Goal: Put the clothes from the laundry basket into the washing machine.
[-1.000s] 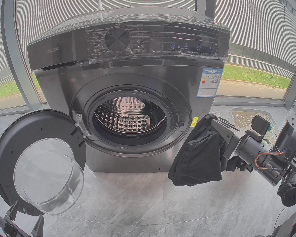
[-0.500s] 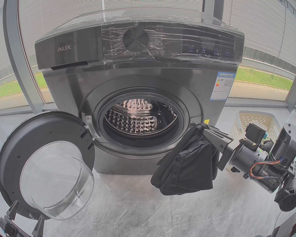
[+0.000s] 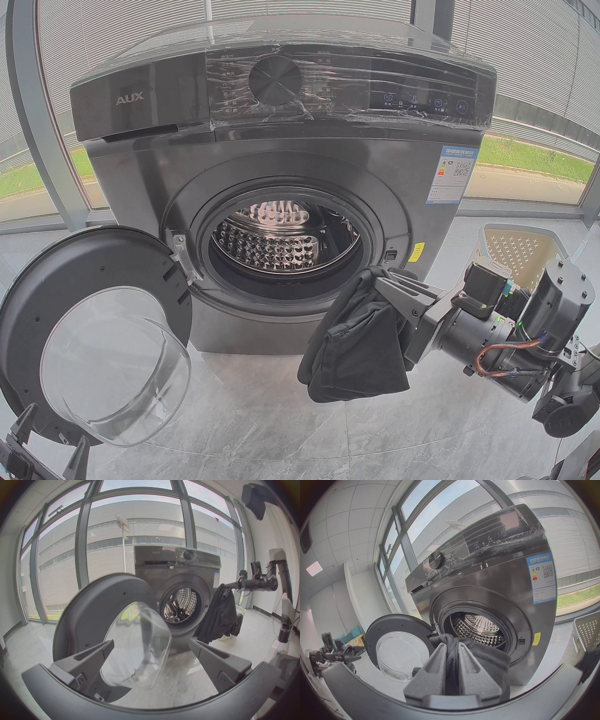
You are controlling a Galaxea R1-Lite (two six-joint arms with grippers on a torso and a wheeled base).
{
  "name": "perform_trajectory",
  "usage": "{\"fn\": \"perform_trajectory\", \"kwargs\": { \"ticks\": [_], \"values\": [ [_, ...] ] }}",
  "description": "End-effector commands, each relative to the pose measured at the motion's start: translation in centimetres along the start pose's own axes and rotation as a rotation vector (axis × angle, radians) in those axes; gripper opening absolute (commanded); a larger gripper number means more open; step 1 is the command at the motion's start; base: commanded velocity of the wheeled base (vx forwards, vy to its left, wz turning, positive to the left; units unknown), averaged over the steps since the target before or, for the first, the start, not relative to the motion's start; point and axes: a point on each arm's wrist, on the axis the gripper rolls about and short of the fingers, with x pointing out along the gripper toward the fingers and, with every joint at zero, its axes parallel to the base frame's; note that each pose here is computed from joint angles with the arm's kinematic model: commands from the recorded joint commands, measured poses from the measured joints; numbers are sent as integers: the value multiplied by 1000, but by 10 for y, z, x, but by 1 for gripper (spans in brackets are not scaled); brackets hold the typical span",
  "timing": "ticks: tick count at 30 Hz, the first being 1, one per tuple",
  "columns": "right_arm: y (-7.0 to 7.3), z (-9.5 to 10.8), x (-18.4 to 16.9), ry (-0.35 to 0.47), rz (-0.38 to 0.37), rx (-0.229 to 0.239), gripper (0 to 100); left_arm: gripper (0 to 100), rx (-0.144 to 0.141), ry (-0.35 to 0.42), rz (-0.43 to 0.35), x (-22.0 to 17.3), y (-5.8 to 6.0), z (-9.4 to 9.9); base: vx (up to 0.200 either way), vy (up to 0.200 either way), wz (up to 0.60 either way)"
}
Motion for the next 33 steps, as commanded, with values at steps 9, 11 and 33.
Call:
{"fn": "perform_trajectory", "kwargs": {
  "ticks": [9,11,33],
  "values": [
    [8,-18,36,2,27,-2,0,100,-54,157,-423,38,-1,61,0,0,0],
    [12,-15,39,-11,42,0,0,100,-69,192,-466,51,-1,64,0,0,0],
    [33,-16,70,-44,160,27,0,100,-44,343,-812,155,-35,58,0,0,0]
  ]
}}
